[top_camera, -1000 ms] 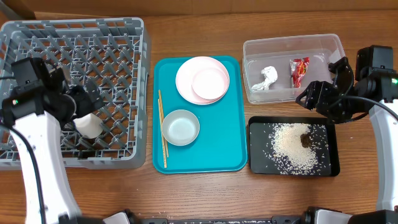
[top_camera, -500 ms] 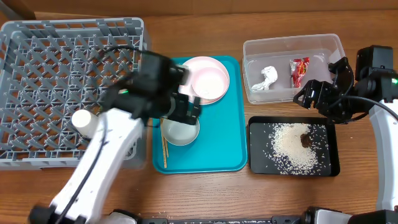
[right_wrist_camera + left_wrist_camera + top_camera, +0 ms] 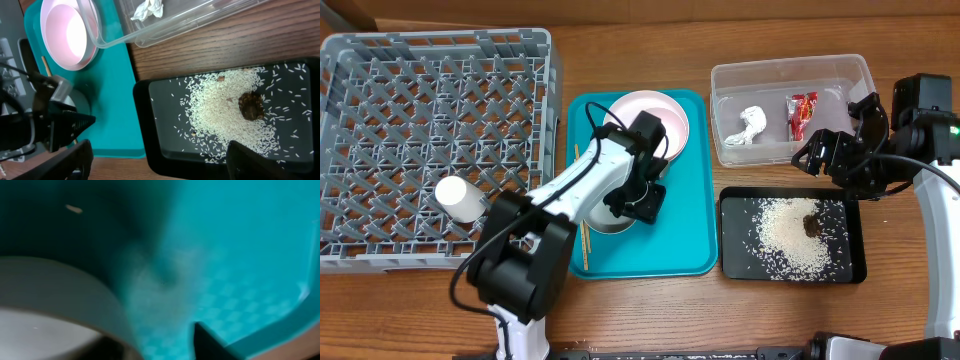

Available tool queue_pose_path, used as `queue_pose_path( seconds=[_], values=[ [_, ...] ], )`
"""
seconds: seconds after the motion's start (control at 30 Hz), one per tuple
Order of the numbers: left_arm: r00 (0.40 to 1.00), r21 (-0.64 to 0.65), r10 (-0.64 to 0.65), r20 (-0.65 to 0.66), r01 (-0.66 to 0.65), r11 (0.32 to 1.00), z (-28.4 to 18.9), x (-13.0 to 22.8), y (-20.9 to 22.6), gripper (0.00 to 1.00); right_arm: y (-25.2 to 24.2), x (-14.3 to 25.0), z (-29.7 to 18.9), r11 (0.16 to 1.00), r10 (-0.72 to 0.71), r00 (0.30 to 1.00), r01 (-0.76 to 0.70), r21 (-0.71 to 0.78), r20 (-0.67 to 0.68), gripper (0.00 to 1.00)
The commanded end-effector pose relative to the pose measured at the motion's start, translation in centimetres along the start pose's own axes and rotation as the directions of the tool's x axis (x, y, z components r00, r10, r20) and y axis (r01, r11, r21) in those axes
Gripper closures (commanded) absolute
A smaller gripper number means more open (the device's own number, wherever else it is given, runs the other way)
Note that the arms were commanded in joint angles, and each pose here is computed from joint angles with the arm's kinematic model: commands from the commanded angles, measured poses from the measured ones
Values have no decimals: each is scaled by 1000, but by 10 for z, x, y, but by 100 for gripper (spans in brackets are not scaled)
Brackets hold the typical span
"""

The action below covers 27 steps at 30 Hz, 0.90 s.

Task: Sort waste into correct bins and load items into the dishwasher
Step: 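Grasp the white bowl on the tray with the left gripper, then place the white bowl in the dish rack with the left gripper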

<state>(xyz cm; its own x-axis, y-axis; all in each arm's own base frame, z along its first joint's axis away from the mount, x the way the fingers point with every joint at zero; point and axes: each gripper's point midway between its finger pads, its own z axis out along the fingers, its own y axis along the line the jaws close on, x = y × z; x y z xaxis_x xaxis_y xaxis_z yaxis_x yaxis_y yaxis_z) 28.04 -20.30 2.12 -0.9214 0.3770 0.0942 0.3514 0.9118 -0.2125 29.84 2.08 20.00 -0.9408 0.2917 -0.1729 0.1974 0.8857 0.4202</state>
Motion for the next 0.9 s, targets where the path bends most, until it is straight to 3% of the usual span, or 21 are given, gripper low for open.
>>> queue_pose_path(
  seconds=[0.0,0.07,0.23,0.4,0.63,0.87],
  values=[
    [1000,12,-6,-24,6,1000,5,3,-1,88,4,-5,-7,1000,-13,1000,13,-4,29,14],
    [1000,13,-11,-13,11,1000,-2,2,-3,96,4,-5,-7,1000,-13,1000,13,-4,29,14],
    [995,9,13,95,-14,1000,-51,-14,-13,96,4,-5,-7,1000,-13,1000,13,-4,29,14],
    [956,-33,15,294,-6,999,-137,-31,-8,96,4,-4,-7,1000,-12,1000,12,-4,26,14],
    [873,14,-12,488,6,1000,-213,-43,47,96,4,-4,-7,1000,-12,1000,12,-4,26,14],
    [725,211,-42,687,-144,967,-264,-52,119,96,4,-4,-7,1000,-12,1000,12,-4,26,14]
  ],
)
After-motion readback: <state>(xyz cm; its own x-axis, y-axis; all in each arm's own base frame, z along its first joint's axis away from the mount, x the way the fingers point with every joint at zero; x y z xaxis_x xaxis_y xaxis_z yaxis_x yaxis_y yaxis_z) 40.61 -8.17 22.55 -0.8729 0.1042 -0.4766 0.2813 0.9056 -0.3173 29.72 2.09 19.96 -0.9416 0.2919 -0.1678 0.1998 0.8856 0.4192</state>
